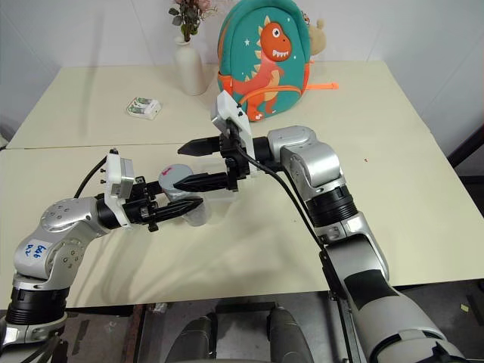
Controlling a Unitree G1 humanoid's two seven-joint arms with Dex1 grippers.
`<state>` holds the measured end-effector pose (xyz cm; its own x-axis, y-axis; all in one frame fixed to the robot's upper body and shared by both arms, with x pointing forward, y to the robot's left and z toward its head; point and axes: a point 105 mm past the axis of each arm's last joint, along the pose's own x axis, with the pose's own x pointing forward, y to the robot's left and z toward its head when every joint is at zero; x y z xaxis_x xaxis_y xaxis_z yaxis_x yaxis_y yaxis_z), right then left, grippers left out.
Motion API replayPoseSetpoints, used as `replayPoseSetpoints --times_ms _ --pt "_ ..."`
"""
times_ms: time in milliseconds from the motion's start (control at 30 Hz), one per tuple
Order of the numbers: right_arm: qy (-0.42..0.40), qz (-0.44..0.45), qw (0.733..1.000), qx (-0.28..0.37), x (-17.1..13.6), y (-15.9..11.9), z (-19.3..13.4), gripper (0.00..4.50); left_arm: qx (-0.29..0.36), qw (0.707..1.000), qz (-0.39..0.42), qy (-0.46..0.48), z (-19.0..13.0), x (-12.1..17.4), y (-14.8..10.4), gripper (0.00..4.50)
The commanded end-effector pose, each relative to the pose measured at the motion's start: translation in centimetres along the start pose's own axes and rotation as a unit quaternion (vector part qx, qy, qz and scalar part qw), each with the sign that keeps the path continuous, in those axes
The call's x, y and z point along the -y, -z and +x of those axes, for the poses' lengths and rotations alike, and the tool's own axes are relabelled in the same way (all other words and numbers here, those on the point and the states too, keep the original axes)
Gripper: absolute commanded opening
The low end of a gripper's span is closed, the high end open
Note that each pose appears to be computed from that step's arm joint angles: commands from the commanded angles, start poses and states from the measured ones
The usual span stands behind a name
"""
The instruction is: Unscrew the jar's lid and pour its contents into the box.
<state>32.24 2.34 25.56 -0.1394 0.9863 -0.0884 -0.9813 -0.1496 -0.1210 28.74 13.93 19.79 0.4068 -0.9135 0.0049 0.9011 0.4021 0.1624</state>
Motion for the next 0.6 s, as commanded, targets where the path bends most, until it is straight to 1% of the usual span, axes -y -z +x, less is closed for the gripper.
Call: replayPoseSetpoints --times_ms 33,367,600 --pt "-0.008 -0.029 1.0 0.011 -0.1 -1.5 0.1 4.46 0.015 1.0 0.023 0.012 0.2 0.3 -1.3 2.14" --pt "-0.011 -0.028 1.0 0.005 0.0 -1.3 -1.5 4.46 0.016 1.0 0.024 0.008 0.0 0.3 -1.3 2.14" --pt "-0.041 -0.027 0.999 0.019 -1.2 -1.7 -0.4 4.46 0.017 1.0 0.023 0.009 0.1 0.4 -1.2 2.14"
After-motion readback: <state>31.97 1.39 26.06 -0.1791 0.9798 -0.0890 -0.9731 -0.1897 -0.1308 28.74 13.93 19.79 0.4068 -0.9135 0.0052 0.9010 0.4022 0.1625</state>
